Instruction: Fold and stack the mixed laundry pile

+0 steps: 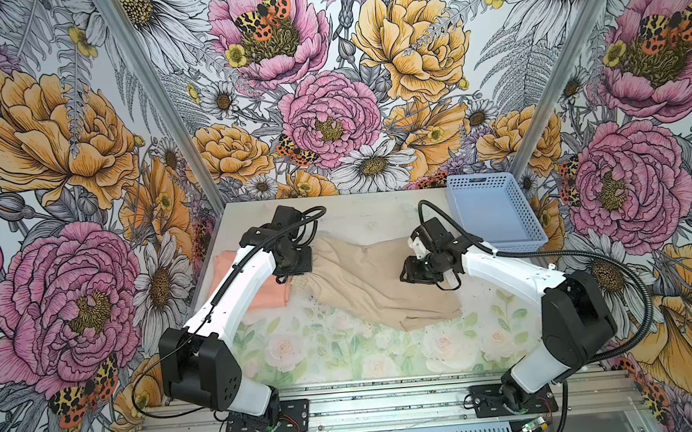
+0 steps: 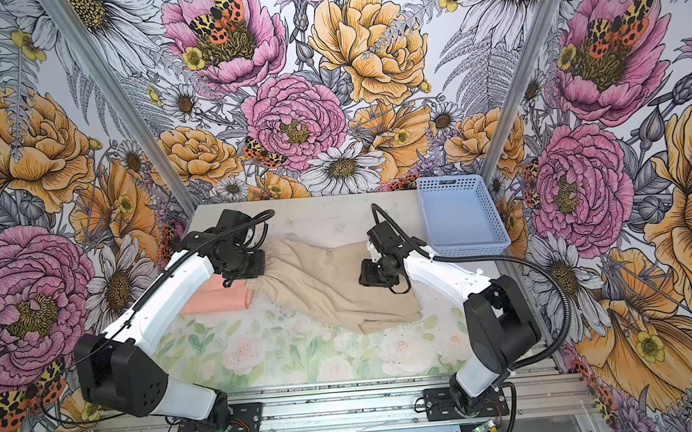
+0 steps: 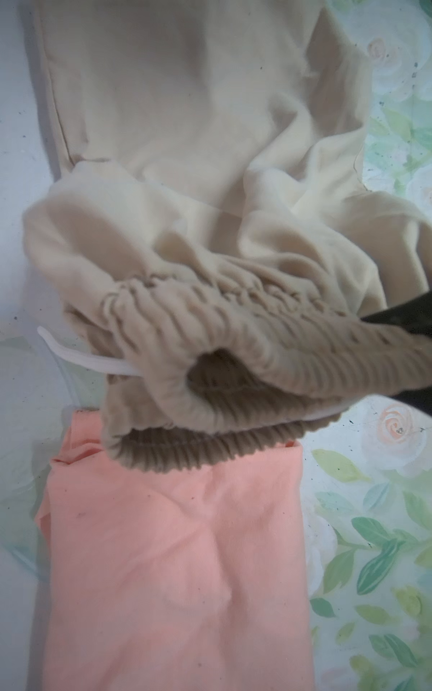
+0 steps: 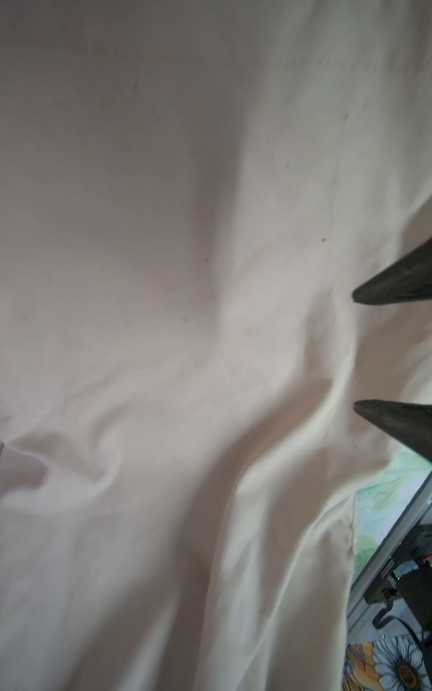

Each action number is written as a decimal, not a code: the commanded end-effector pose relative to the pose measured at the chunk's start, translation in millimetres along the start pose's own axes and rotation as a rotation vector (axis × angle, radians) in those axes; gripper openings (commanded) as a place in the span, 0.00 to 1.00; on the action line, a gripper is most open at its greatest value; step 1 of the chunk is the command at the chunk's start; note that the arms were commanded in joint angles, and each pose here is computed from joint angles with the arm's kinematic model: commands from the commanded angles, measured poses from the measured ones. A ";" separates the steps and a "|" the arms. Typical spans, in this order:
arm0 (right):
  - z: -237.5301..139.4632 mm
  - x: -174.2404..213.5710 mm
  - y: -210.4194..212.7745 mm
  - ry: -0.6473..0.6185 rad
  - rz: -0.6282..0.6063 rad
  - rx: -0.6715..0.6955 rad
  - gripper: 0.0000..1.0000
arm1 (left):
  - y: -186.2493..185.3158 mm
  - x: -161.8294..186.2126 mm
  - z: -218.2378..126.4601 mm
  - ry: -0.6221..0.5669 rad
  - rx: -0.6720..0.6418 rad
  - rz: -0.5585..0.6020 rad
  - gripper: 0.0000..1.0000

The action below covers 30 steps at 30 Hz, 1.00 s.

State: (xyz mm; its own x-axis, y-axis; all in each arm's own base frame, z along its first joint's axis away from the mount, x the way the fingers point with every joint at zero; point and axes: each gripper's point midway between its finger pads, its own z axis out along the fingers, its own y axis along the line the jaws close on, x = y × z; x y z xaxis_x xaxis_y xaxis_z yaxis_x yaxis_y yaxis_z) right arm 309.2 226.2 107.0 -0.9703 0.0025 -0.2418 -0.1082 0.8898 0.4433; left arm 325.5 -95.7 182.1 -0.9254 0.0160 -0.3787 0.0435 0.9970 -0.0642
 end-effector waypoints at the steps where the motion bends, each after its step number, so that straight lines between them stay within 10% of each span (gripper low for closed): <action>1: 18.1 -25.0 47.4 -0.051 -0.007 -0.156 0.38 | 0.2 2.9 -18.9 0.011 -0.025 0.053 0.00; 18: 132.4 15.0 187.9 0.131 -0.078 -0.414 0.16 | -22.3 -9.7 -53.3 -0.014 0.011 0.075 0.00; 30: 43.6 14.4 54.7 0.089 0.010 -0.210 0.26 | -82.8 4.1 -42.9 0.038 0.087 0.055 0.00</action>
State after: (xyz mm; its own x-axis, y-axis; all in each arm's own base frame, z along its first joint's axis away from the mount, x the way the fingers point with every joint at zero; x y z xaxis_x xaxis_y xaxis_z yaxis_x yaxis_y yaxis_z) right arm 312.2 331.1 84.0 -0.9872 -0.0244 -0.1576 -0.1241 0.7383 0.6629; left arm 300.8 -159.0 219.9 -0.9313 0.1146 -0.3457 0.1498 0.9857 -0.0769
